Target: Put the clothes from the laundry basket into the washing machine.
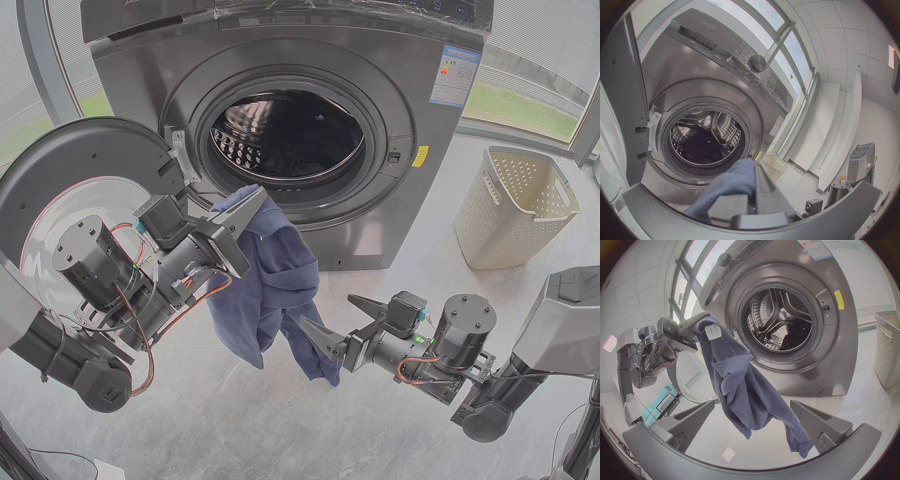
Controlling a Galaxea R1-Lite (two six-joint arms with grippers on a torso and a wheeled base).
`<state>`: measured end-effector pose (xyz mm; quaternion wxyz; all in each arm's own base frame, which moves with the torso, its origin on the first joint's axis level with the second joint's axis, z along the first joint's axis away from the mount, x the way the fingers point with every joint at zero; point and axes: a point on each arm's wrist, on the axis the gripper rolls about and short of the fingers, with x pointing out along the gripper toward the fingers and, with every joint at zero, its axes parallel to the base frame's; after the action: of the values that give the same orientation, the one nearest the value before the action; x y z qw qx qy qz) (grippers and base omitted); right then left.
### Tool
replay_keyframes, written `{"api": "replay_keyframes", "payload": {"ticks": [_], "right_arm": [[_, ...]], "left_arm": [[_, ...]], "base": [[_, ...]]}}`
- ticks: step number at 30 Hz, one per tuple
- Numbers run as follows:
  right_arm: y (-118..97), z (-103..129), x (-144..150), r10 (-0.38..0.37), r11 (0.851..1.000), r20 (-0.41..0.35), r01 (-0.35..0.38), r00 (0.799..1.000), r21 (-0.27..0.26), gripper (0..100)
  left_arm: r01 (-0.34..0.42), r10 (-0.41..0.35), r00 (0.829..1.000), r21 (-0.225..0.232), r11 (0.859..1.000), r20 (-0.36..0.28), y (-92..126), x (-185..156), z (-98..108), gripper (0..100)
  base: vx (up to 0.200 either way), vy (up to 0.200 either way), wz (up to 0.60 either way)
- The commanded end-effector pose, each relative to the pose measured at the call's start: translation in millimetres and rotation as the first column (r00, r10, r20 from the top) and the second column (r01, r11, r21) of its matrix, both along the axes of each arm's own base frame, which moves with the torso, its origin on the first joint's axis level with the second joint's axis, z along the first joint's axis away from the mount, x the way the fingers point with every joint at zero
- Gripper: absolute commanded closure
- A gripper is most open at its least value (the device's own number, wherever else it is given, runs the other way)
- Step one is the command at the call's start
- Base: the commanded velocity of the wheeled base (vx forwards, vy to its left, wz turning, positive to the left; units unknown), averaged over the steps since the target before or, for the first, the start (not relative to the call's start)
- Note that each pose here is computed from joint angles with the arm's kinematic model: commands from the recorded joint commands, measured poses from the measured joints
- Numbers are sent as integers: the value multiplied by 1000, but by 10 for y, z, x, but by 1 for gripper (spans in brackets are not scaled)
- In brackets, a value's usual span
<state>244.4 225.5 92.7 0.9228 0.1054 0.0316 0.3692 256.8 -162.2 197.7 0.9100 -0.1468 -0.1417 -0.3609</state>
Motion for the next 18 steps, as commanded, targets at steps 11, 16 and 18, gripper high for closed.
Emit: {"api": "replay_keyframes", "payload": {"ticks": [11,16,18], "right_arm": [[271,38,246,8,998,60,-12,998,67,0],[359,29,348,5,996,84,-12,996,83,0],[385,5,386,0,996,87,-7,996,84,0]], "left_arm": [[8,-8,1000,3,1000,-2,-11,-21,-6,100],[8,-8,1000,0,1000,0,-8,-26,4,100],[8,-8,1000,-4,1000,7,-5,-31,25,100]], "base": [[0,0,0],[0,0,0],[0,0,0]]}}
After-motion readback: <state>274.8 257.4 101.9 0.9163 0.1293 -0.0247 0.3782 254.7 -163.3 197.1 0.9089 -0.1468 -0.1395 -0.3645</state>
